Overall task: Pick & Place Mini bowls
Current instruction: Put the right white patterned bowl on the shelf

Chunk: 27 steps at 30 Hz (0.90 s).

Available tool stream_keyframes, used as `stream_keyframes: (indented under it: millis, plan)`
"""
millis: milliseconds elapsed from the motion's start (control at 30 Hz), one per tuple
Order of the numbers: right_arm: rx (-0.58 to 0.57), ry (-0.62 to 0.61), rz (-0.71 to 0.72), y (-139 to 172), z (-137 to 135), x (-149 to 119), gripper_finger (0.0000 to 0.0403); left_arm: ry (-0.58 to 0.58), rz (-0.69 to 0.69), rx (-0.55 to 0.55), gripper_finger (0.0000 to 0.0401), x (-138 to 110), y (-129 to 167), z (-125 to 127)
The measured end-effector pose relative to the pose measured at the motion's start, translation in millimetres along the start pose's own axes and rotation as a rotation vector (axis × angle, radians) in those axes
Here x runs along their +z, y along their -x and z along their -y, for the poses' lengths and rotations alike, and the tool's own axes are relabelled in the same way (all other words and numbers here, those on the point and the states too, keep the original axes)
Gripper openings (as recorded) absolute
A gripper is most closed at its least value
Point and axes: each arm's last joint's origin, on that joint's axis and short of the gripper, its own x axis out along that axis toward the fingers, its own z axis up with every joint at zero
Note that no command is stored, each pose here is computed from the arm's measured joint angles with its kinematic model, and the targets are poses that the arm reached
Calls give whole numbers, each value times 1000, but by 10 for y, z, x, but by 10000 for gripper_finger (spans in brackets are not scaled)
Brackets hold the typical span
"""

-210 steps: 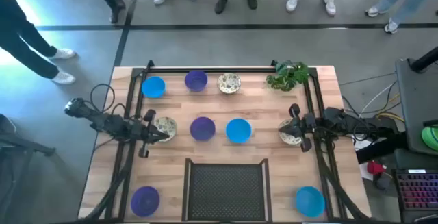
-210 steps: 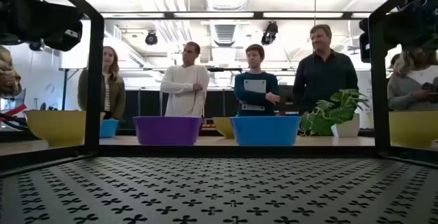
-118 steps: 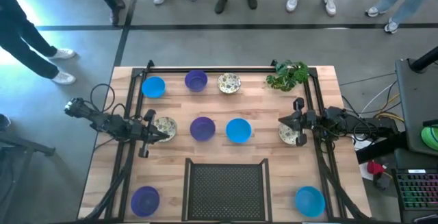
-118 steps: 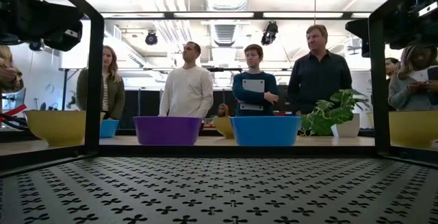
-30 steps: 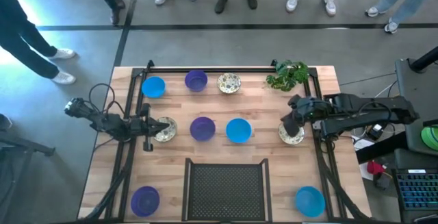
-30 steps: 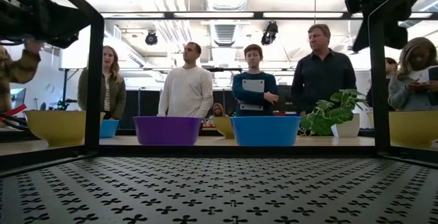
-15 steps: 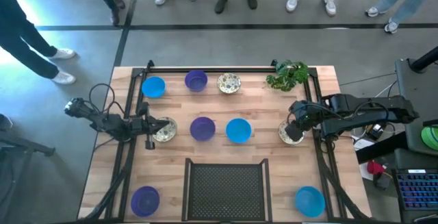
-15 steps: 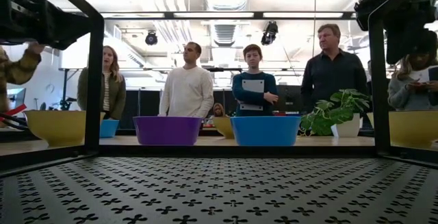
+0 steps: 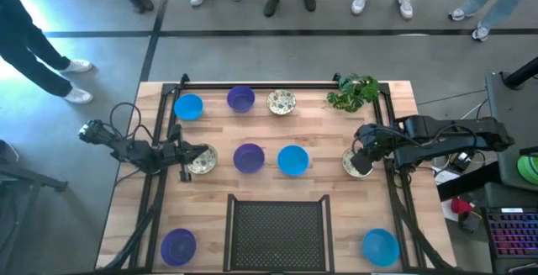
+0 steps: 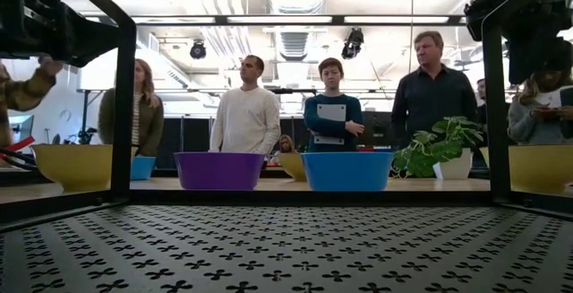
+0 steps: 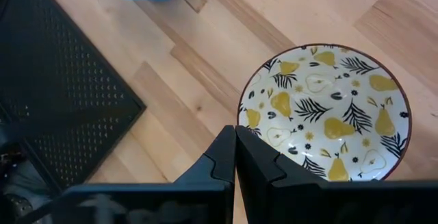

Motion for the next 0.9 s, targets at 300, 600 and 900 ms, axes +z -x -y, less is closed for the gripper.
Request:
stream_keyframes:
  millis: [300,600,900]
  plan:
    - [-14,16,-6,-27,-11,13,67,9,1,0,0,1,0,0]
    - [-105,-3,15,-128,-33,66,135,9,0,0,0,1,0,0]
    - [-219,-36,-60,-375,-94,141,144,9,0,0,0,0,0,0]
